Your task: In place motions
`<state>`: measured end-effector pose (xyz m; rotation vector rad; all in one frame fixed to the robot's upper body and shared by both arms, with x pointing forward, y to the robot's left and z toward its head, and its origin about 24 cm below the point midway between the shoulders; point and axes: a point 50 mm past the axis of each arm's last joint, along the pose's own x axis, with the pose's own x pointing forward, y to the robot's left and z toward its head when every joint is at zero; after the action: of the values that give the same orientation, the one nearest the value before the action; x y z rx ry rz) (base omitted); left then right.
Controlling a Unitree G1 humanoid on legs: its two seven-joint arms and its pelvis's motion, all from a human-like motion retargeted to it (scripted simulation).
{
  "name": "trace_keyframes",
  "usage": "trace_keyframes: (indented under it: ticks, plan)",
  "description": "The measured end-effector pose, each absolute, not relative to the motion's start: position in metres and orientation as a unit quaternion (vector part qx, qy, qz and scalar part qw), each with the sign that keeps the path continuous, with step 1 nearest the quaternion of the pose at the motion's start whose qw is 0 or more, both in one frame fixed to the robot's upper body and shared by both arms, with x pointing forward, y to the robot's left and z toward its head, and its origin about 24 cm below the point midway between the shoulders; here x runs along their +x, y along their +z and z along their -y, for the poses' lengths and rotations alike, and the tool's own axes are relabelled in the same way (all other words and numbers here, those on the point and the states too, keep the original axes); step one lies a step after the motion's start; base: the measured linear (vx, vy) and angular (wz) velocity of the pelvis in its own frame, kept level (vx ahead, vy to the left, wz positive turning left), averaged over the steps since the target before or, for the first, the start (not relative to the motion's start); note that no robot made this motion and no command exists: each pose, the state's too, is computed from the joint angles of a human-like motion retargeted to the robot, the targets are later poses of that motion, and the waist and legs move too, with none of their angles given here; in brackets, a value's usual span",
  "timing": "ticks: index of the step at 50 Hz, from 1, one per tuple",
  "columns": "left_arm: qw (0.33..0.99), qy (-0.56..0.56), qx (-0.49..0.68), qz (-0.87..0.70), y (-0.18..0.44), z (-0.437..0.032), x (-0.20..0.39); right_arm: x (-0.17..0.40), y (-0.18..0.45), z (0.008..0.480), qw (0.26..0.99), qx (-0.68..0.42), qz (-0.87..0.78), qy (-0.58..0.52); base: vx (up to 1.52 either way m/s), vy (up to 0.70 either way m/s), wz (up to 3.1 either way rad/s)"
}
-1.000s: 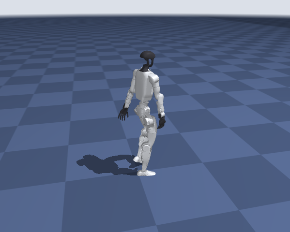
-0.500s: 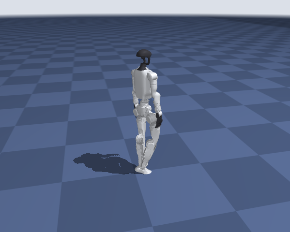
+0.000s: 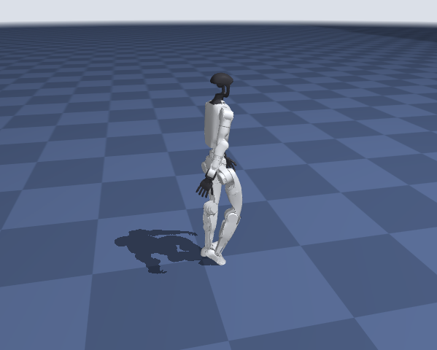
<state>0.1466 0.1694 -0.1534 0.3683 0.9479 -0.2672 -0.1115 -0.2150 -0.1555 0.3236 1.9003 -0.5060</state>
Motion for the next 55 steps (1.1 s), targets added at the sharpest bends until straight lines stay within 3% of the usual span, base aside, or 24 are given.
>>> trace_keyframes:
  ticks: [5, 8, 10, 13, 17, 20, 23, 28, 32, 35, 37, 40, 42, 45, 49, 52, 55]
  plan:
    - [0.66, -0.058, 0.184, -0.726, -0.172, -0.197, -0.066, 0.077, -0.17, 0.193, 0.741, 0.044, -0.669, -0.028, 0.1, -0.44, -0.9]
    - [0.511, -0.071, 0.2, -0.833, -0.14, -0.22, -0.16, 0.204, -0.13, 0.176, 0.837, -0.034, -0.535, 0.113, -0.12, -0.65, -1.26]
    - [0.427, -0.071, 0.198, -0.879, -0.116, -0.226, -0.202, 0.277, -0.084, 0.167, 0.887, -0.113, -0.424, 0.144, -0.4, -0.39, -0.52]
    - [0.404, -0.059, 0.187, -0.894, -0.1, -0.225, -0.23, 0.357, 0.004, 0.167, 0.946, -0.193, -0.236, 0.105, -0.3, -0.29, -0.81]
    - [0.413, 0.001, 0.122, -0.903, -0.082, -0.216, -0.259, 0.401, 0.098, 0.163, 0.976, -0.199, -0.055, 0.065, 0.15, 0.09, -0.29]
    - [0.411, 0.087, 0.082, -0.904, -0.083, -0.211, -0.259, 0.41, 0.133, 0.143, 0.978, -0.186, 0.018, 0.09, 0.15, 0.08, 0.66]
    - [0.463, 0.118, 0.082, -0.875, -0.105, -0.219, -0.227, 0.406, 0.127, 0.132, 0.98, -0.173, 0.031, 0.098, 0.29, -0.05, 0.87]
    - [0.589, 0.06, 0.116, -0.798, -0.149, -0.234, -0.134, 0.362, 0.029, 0.141, 0.969, -0.205, -0.09, 0.106, 0.29, 0.41, 0.58]
    - [0.67, 0.007, 0.17, -0.723, -0.171, -0.228, -0.041, 0.232, -0.109, 0.169, 0.904, -0.205, -0.35, 0.132, 0.47, 0.6, 1.54]
    - [0.744, -0.087, 0.164, -0.642, -0.177, -0.189, 0.056, 0.086, -0.172, 0.19, 0.778, -0.156, -0.593, 0.14, 0.19, 0.31, 0.74]
    - [0.819, -0.181, 0.154, -0.523, -0.154, -0.167, 0.154, 0.007, -0.176, 0.203, 0.678, -0.1, -0.721, 0.099, -0.32, 0.28, 1.12]
    - [0.893, -0.288, 0.219, -0.268, -0.06, -0.143, 0.292, -0.109, -0.153, 0.221, 0.528, 0.027, -0.849, -0.014, -0.27, 0.34, 0.89]
    - [0.911, -0.279, 0.283, -0.107, 0.014, -0.136, 0.346, -0.168, -0.131, 0.216, 0.443, 0.101, -0.887, -0.082, -0.08, 0.33, 0.77]
    - [0.921, -0.232, 0.304, 0.072, 0.091, -0.122, 0.372, -0.232, -0.098, 0.207, 0.377, 0.12, -0.899, -0.188, 0.11, 0.13, 0.71]
    - [0.933, -0.232, 0.227, 0.156, 0.125, -0.108, 0.373, -0.283, -0.061, 0.193, 0.312, 0.131, -0.905, -0.258, 0.17, -0.22, 0.04]
    - [0.95, -0.236, 0.168, 0.114, 0.102, -0.103, 0.369, -0.288, -0.056, 0.192, 0.282, 0.119, -0.908, -0.285, 0.09, -0.14, -0.38]
    - [0.963, -0.234, 0.131, -0.009, 0.037, -0.108, 0.348, -0.263, -0.078, 0.196, 0.325, 0.096, -0.9, -0.273, 0.12, -0.12, -0.37]
